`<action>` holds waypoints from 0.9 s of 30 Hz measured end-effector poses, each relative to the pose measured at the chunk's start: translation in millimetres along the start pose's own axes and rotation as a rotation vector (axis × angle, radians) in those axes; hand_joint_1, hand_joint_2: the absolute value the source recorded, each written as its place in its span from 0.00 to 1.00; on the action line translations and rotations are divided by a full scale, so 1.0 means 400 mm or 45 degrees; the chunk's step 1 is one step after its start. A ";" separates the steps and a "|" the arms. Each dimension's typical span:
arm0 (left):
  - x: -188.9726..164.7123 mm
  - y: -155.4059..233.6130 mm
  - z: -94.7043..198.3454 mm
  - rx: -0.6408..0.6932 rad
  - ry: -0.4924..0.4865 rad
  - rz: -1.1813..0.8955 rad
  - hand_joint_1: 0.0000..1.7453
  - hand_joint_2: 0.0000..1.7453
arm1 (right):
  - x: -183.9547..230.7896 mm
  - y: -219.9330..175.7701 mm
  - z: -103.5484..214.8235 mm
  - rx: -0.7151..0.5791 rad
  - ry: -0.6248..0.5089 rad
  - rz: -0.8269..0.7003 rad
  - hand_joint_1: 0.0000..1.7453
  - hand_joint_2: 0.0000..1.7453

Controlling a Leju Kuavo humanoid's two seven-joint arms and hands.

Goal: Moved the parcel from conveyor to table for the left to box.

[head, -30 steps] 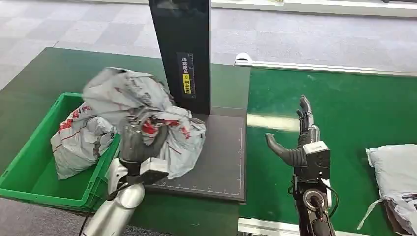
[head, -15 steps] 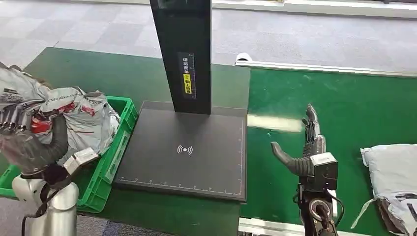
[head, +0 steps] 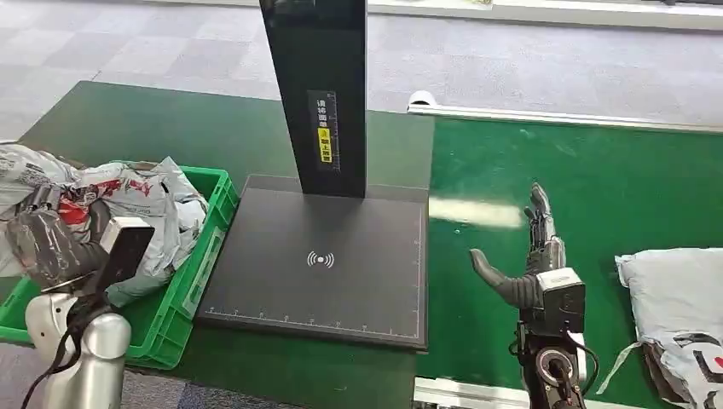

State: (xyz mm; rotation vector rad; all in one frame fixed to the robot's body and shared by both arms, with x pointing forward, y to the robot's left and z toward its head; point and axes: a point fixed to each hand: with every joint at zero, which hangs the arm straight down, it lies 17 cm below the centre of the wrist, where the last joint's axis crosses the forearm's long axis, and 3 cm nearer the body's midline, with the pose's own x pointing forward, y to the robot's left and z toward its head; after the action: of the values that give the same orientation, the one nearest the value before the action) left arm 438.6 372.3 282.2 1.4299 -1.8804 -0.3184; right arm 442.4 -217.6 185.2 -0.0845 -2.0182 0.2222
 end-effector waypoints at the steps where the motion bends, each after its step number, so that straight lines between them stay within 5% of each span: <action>1: -0.001 -0.001 0.000 -0.002 0.000 -0.001 1.00 1.00 | 0.000 0.000 0.000 0.000 0.000 0.000 0.00 1.00; 5: -0.007 -0.010 0.003 -0.019 0.011 -0.006 1.00 1.00 | 0.000 0.000 0.000 0.000 0.000 0.000 0.00 1.00; 9: -0.141 -0.172 0.089 -0.473 0.320 -0.099 1.00 1.00 | 0.000 0.022 -0.009 0.059 0.008 0.016 0.00 1.00; 12: -0.178 -0.226 0.159 -0.635 0.369 -0.121 1.00 1.00 | 0.002 0.030 -0.020 0.077 0.006 0.025 0.00 1.00; 15: -0.199 -0.256 0.206 -0.748 0.396 -0.139 0.81 1.00 | 0.002 0.040 -0.023 0.094 0.013 0.027 0.00 1.00; 16: -0.201 -0.260 0.212 -0.761 0.399 -0.140 0.65 1.00 | 0.002 0.043 -0.023 0.096 0.015 0.026 0.00 1.00; 17: -0.201 -0.263 0.215 -0.770 0.402 -0.128 0.71 1.00 | 0.000 0.044 -0.023 0.096 0.019 0.026 0.00 1.00; 19: -0.196 -0.268 0.219 -0.780 0.405 -0.087 0.27 1.00 | -0.001 0.046 -0.023 0.098 0.024 0.026 0.00 1.00; 21: -0.196 -0.272 0.229 -0.792 0.411 -0.068 0.02 1.00 | -0.003 0.048 -0.020 0.098 0.028 0.024 0.00 1.00; 27: -0.200 -0.275 0.230 -0.775 0.411 -0.049 0.00 1.00 | -0.009 0.050 -0.016 0.099 0.044 0.024 0.00 1.00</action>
State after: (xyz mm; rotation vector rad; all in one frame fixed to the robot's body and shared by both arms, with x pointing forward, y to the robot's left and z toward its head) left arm 464.1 385.7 120.5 1.0255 -1.3373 -0.5826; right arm 449.0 -197.9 180.9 -0.0585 -1.9731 0.3088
